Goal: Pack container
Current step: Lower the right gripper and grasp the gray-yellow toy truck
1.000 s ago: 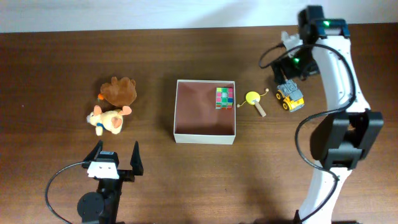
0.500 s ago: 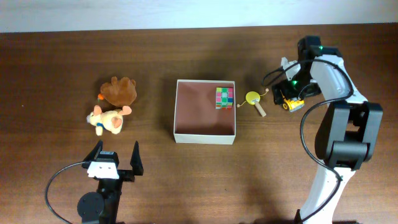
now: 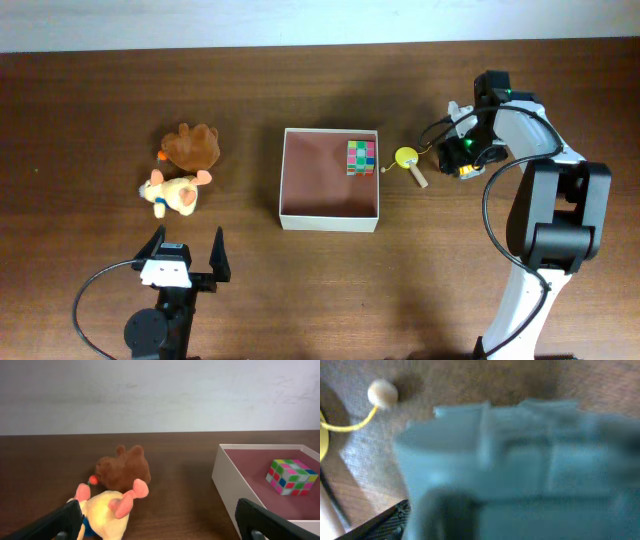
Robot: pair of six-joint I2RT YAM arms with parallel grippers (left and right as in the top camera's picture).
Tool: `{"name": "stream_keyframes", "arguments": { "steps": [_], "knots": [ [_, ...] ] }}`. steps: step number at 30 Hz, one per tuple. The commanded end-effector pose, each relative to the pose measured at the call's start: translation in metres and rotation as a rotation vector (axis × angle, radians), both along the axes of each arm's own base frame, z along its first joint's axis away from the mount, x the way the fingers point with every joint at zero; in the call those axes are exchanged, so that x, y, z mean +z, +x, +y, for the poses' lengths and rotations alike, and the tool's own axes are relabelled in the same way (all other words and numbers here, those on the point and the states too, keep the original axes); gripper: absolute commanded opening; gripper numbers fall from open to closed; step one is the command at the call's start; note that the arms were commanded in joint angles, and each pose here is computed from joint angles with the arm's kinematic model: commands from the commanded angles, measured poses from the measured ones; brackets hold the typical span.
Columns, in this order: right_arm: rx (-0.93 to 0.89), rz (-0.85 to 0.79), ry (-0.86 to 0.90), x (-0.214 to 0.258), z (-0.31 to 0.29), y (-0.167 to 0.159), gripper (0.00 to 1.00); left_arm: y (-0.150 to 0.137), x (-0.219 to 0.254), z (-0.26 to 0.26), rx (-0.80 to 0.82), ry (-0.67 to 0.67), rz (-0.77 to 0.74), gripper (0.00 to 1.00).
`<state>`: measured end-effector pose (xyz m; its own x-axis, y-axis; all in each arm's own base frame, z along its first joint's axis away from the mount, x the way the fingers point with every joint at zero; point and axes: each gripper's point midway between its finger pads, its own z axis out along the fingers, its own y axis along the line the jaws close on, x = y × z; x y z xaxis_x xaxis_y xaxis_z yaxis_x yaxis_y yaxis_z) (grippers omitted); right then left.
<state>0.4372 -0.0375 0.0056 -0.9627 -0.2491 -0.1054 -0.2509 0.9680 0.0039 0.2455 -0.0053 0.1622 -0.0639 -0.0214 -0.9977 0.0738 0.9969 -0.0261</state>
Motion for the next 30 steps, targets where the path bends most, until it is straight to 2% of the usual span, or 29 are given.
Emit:
{"name": "stream_keyframes", "arguments": {
  "steps": [1,6,10,12,23,30],
  "knots": [
    [0.008,-0.002,-0.005,-0.004,0.0,0.001,0.84,0.0,-0.001,0.0,-0.005,0.008,-0.004,0.99],
    [0.0,-0.012,-0.008,-0.004,0.0,0.003,0.77,0.0,-0.001,0.0,-0.005,0.008,-0.004,0.99],
    [-0.02,-0.01,-0.005,-0.004,0.0,0.003,0.65,0.0,-0.001,0.0,-0.005,0.008,-0.004,0.99],
    [-0.031,-0.006,-0.004,-0.004,0.0,0.002,0.62,0.0,-0.001,0.0,-0.005,0.008,-0.004,0.99],
    [-0.165,0.025,0.031,0.005,0.004,-0.002,0.6,0.0,-0.001,0.0,-0.005,0.008,-0.004,0.99],
    [-0.16,-0.026,0.137,0.069,0.02,0.014,0.6,0.0,-0.001,0.0,-0.005,0.008,-0.004,0.99]
  ]
}}
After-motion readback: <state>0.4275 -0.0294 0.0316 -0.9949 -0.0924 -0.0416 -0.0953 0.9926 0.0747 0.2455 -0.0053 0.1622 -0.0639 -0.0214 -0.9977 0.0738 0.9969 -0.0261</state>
